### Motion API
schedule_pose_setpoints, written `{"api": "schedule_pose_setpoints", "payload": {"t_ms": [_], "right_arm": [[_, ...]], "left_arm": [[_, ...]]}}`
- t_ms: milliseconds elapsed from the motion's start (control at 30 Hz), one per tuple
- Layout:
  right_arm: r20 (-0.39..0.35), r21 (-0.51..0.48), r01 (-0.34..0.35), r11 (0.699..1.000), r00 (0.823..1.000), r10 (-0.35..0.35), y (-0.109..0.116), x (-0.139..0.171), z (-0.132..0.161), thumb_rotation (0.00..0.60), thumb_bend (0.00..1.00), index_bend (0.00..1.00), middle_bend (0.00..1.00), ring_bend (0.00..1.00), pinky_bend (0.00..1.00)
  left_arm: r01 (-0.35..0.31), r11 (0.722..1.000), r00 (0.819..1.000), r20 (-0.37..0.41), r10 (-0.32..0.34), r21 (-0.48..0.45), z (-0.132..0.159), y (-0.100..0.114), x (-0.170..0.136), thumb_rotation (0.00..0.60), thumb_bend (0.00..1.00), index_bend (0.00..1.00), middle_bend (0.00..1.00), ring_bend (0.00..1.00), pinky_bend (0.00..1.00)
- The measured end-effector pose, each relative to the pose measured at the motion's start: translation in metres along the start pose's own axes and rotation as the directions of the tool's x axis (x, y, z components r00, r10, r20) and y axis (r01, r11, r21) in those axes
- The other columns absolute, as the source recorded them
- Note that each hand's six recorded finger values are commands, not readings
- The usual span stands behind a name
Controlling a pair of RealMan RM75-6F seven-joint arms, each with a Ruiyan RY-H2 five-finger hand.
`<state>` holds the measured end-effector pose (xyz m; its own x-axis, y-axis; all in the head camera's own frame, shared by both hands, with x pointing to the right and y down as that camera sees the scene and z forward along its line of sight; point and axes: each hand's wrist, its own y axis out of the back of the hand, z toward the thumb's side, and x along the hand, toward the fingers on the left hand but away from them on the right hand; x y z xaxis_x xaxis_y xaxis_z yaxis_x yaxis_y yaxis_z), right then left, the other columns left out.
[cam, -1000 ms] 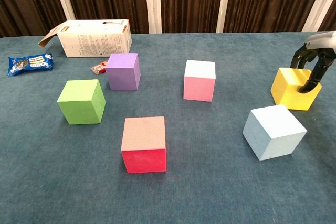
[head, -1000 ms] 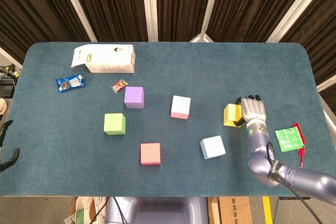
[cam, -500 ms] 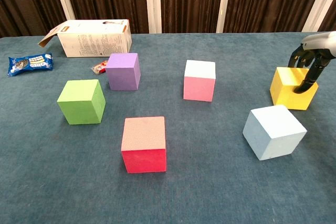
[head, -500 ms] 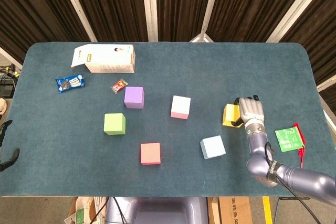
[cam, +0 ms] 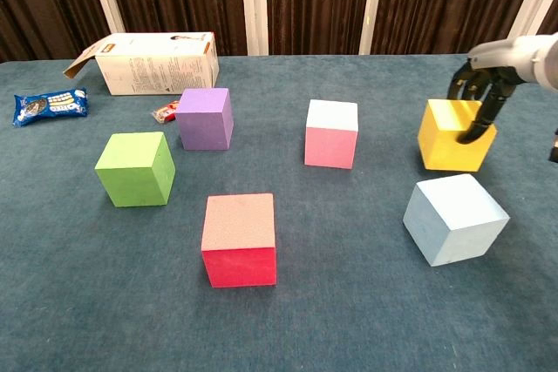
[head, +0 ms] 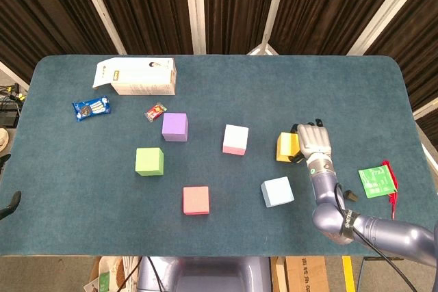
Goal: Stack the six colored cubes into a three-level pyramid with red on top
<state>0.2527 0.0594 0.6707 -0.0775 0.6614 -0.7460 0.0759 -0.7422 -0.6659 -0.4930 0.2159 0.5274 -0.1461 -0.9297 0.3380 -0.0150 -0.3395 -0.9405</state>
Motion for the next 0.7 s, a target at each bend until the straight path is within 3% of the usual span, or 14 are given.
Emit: {"api": "schedule_pose_setpoints", "payload": {"t_ms": [233,433,700], "right_arm": [[-0.051,0.013,0.002,1.000,0.999,-0.001,0.007,-0.001,0.034,0.600,0.28,0.44,0.39,0.21,0.00],[-0.073,0.027,-0.019,0.999,0.997,0.021,0.001,-0.002,0.058,0.600,0.28,0.44,0.39,0.21,0.00],[-0.057,0.031,-0.012,0.999,0.998,0.014,-0.003,-0.007,0.068,0.600,0.27,0.44,0.39,0.21,0.00]], "left_arm": [[0.003,1.000,1.000,0.009,-0.003,-0.004,-0.001,0.000,0.002,0.600,0.42,0.14,0.00,0.00,0.00],[0.002,1.000,1.000,-0.002,-0.002,-0.011,-0.004,0.002,0.003,0.600,0.42,0.14,0.00,0.00,0.00],[0.004,1.000,1.000,-0.011,-0.004,-0.015,-0.006,0.002,0.004,0.600,0.42,0.14,0.00,0.00,0.00]]}}
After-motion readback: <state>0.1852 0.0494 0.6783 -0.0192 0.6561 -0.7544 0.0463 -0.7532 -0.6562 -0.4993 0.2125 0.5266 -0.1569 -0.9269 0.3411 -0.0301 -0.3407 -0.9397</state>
